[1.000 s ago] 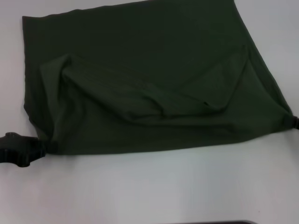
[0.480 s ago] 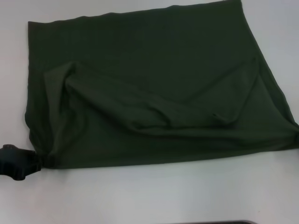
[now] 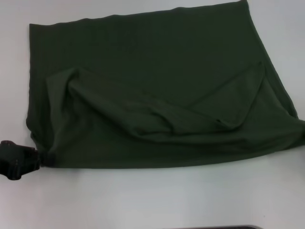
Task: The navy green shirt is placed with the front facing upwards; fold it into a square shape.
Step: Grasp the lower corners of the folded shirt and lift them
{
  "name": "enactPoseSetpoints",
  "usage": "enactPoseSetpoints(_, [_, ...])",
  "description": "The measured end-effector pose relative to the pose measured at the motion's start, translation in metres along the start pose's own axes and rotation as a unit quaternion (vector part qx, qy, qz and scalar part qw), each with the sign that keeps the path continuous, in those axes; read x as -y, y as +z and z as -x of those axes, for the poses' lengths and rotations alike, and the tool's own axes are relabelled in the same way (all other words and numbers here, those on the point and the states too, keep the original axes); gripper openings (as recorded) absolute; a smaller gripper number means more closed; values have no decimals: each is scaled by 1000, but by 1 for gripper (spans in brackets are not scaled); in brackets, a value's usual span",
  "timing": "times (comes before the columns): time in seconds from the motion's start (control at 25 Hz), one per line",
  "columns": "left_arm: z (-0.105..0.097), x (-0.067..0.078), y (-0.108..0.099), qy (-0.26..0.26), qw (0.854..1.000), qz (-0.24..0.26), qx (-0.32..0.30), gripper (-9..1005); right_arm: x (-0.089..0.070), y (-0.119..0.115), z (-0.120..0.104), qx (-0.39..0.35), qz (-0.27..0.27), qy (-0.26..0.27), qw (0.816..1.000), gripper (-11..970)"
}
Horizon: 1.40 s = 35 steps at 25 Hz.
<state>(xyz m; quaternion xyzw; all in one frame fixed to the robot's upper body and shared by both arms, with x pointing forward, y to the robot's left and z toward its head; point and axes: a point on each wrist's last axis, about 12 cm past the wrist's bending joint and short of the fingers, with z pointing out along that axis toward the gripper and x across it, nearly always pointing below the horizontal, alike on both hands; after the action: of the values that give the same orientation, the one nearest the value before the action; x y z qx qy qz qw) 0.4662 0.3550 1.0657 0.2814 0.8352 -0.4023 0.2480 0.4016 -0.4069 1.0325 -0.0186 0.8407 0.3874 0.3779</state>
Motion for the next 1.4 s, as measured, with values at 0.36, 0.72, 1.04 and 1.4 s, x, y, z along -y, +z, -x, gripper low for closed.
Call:
enactPoseSetpoints(0.36, [9, 4, -22, 15, 999, 0, 47, 38, -7, -4, 26, 35, 27, -28, 999, 52])
enactPoseSetpoints(0.72, [15, 5, -30, 25, 998, -5, 50, 38, -14, 1, 51, 36, 54, -34, 997, 52])
enactPoseSetpoints(1.04, [26, 7, -40, 41, 997, -3, 60, 37, -18, -8, 64, 54, 74, -45, 995, 51])
enactPoseSetpoints(1.4, [41, 7, -46, 64, 992, 1, 106, 37, -23, -2, 82, 59, 91, -58, 992, 51])
